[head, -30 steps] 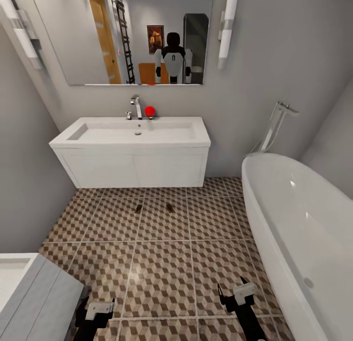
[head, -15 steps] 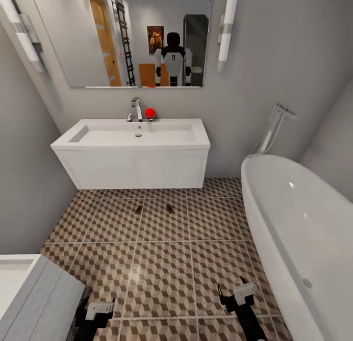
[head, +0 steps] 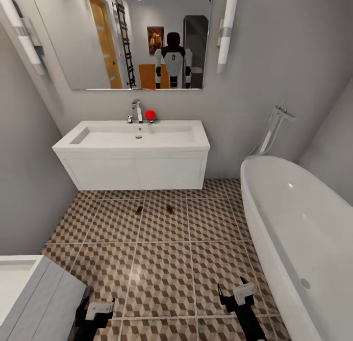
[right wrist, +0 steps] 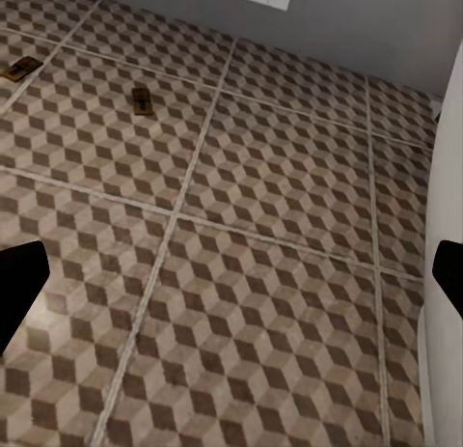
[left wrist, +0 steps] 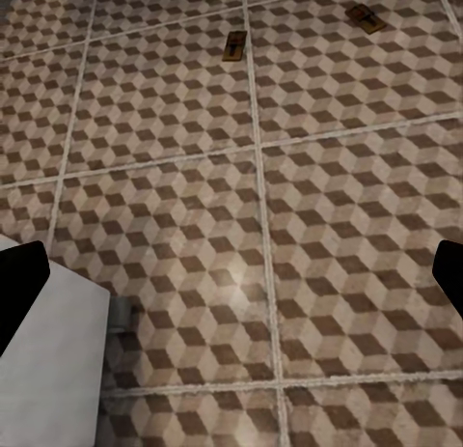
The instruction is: Take the four mousetraps from the cabinet in the bathroom and place them on the bathroom floor. Make sure all four end up on the same floor surface, and ensure that at least two of them are either under or directly next to the same bathroom sink.
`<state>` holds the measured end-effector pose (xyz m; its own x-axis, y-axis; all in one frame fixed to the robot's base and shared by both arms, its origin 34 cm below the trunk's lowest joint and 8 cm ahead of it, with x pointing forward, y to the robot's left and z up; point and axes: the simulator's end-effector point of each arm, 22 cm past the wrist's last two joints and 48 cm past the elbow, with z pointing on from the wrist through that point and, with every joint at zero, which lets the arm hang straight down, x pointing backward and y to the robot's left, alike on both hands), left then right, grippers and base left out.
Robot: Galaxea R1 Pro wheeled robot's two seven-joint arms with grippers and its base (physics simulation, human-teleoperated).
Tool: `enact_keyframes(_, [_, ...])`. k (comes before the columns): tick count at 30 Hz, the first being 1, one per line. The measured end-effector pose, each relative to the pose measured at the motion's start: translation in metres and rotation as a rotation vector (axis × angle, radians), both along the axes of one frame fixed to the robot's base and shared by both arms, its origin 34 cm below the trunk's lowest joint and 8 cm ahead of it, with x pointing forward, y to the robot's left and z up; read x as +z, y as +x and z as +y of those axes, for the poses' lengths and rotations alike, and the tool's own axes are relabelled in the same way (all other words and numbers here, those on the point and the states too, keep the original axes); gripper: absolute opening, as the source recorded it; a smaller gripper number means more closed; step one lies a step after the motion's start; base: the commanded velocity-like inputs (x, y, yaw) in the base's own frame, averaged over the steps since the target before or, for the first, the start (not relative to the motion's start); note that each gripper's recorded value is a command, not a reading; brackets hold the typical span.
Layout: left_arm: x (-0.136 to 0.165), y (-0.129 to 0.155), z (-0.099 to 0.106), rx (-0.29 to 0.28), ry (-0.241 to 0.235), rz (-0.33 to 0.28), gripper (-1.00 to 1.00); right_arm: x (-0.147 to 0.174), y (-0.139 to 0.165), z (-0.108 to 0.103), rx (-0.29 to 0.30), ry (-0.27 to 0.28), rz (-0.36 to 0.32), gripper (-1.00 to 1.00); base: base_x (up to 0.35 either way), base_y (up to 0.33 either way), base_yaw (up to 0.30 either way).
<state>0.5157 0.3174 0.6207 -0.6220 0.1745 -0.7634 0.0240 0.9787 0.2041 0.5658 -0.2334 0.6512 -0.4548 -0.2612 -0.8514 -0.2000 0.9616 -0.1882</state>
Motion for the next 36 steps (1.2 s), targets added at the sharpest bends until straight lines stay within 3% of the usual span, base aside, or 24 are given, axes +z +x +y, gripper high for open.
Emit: enact_keyframes(36, [0.037,-0.01,0.0,0.0,0.0,0.002,1.0,0.038,-0.01,0.0,0.001,0.001,0.001,1.0,0.0,0.0,0.0])
